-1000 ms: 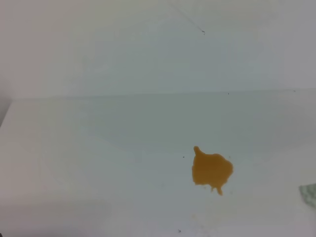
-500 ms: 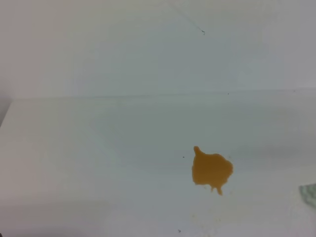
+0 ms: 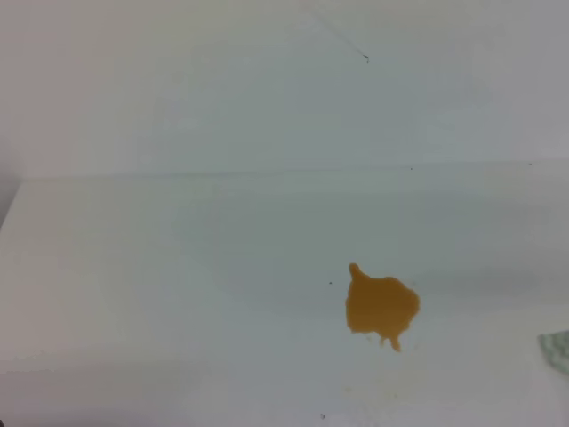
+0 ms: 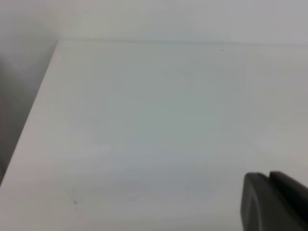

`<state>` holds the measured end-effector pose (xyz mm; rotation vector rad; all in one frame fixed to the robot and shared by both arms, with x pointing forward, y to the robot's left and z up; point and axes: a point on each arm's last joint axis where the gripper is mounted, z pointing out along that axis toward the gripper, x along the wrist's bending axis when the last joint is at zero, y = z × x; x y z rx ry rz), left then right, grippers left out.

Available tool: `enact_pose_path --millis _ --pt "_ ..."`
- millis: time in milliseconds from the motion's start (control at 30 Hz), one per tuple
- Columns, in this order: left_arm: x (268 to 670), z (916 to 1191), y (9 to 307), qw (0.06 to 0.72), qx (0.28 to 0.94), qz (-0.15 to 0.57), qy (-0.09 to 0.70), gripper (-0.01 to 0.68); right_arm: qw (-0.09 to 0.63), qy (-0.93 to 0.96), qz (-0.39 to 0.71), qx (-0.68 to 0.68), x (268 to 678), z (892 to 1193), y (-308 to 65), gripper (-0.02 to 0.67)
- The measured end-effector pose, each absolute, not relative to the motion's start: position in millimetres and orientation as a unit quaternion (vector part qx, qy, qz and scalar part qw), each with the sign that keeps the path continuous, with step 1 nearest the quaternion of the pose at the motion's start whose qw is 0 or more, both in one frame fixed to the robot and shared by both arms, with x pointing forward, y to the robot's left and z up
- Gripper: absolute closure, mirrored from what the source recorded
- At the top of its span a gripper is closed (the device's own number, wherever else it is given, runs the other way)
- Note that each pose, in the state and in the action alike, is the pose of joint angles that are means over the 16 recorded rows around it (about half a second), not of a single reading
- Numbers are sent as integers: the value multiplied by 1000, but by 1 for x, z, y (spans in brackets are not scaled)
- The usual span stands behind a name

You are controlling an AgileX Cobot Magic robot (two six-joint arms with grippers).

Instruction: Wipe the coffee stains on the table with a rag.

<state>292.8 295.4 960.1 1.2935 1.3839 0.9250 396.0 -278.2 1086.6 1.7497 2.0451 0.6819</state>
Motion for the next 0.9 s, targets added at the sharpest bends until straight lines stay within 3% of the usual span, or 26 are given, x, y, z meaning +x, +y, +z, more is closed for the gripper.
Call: enact_pose_path --millis 167,600,733,900 --pt "293 960 295 494 533 381 571 672 183 708 239 639 396 1086 -280 564" --pt "293 960 295 494 533 381 571 672 163 697 173 677 405 1062 -286 184" --pt "293 960 295 494 533 381 571 672 152 700 151 682 410 1043 -287 133" --pt "293 960 295 494 533 381 571 672 145 696 143 688 418 1018 -286 121"
